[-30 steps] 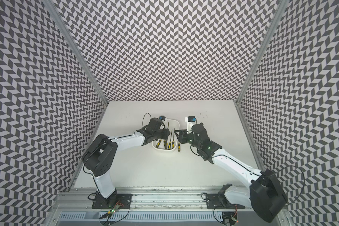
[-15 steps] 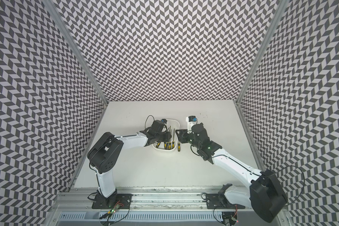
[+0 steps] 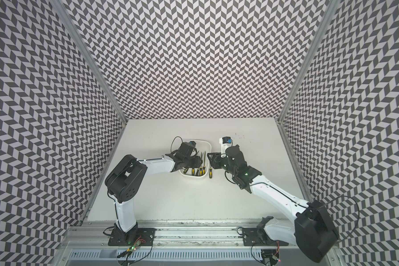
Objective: Put the file tool into the storage box
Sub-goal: Place the file tool in the storage box, then pick up the file tool from the center of the board, then place the file tool in the storage box.
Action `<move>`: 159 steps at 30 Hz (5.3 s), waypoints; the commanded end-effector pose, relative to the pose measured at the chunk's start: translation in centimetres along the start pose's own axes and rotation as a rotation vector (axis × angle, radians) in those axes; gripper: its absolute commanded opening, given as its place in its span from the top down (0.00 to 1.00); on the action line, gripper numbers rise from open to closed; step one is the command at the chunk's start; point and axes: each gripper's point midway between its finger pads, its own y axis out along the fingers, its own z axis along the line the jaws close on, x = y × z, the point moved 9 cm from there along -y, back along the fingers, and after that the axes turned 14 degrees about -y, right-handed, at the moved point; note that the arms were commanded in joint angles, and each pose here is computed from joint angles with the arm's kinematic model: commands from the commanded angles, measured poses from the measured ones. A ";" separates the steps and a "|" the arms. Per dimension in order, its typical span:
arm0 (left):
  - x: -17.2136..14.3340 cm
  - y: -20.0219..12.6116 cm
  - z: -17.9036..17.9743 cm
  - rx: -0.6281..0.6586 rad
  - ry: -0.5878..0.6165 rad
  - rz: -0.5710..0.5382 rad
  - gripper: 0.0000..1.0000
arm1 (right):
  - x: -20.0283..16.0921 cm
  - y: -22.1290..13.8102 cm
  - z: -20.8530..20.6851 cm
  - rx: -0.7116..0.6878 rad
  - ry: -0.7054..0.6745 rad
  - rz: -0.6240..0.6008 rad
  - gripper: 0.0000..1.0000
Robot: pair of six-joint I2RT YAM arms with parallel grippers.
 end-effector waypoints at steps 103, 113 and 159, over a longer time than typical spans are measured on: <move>7.9 -13.4 -3.5 -0.703 0.004 -0.302 0.52 | -0.2 2.6 1.9 0.079 -0.031 -0.002 0.89; 6.9 -12.1 -5.5 -0.710 0.033 -0.251 0.51 | 1.8 4.0 3.0 0.151 -0.061 -0.035 0.89; 7.1 -7.4 0.1 0.092 0.128 -0.182 1.00 | 2.0 -0.9 1.8 -0.017 -0.049 -0.094 0.51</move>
